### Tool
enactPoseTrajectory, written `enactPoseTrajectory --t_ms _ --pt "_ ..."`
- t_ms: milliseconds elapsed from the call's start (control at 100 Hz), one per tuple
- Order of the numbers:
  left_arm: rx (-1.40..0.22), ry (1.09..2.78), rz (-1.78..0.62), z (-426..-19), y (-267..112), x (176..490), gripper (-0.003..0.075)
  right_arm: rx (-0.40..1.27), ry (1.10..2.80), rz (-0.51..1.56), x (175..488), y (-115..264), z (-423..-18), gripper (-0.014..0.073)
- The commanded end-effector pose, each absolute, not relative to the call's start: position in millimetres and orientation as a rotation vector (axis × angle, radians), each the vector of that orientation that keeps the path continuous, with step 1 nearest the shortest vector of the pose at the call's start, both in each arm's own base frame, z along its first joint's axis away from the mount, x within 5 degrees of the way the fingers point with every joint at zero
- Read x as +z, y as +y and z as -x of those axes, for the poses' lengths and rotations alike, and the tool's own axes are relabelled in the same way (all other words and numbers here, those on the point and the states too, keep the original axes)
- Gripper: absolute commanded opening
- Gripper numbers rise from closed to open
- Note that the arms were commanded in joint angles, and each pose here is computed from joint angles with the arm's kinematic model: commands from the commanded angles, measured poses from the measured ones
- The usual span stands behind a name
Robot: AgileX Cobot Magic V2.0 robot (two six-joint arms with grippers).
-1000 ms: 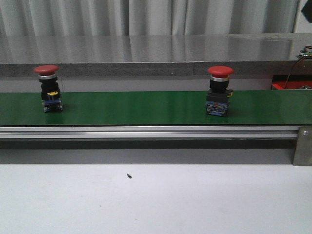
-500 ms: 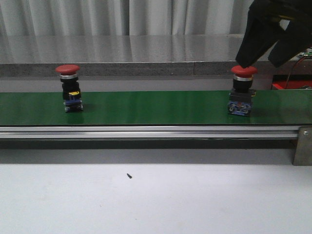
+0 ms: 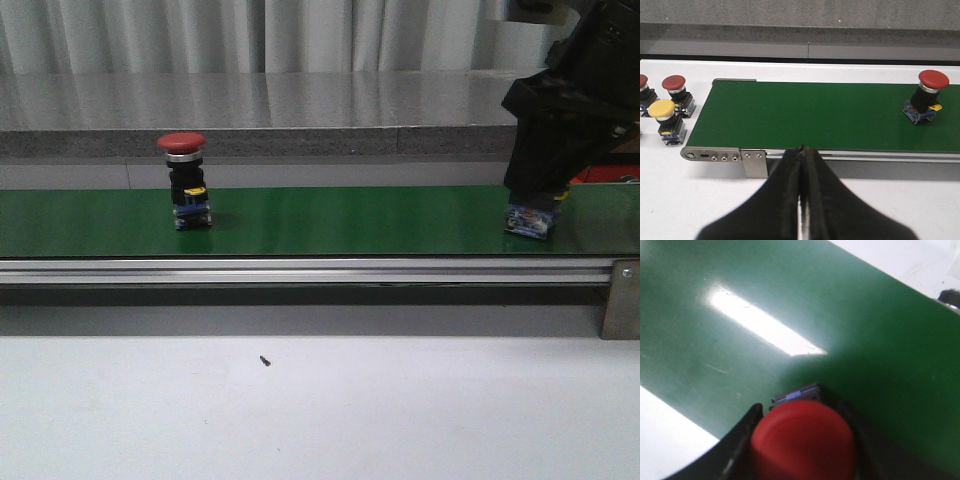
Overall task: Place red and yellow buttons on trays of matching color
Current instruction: 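Grasp the first red button at the conveyor end with the right gripper, then lower the red button into the red tray and open the right gripper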
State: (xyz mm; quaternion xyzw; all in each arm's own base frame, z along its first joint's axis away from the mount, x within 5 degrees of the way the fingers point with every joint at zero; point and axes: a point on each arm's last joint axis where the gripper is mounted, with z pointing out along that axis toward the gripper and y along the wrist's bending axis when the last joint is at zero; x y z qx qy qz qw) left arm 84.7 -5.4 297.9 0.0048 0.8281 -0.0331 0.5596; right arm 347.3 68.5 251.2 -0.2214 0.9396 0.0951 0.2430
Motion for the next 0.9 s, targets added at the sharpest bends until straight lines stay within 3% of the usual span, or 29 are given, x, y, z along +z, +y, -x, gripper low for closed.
enactPoseTrajectory --t_ms 0,240,420,580,890 --pt "-0.076 1.856 0.009 -87 -4 312 -0.0020 0.242 2.461 0.592 283 67 -349 0.0238" --pt "-0.076 1.858 0.009 -87 -4 312 -0.0020 0.173 2.401 0.523 331 33 -363 0.0238" --pt "-0.076 1.858 0.009 -87 -4 312 -0.0019 0.043 2.336 0.308 357 -35 -379 0.0238" --pt "-0.074 1.858 0.008 -87 -4 312 -0.0020 0.001 2.371 0.172 342 -86 -401 0.0238" --pt "-0.075 1.860 0.007 -87 -4 312 -0.0020 -0.018 2.433 0.114 288 -117 -442 0.0238"
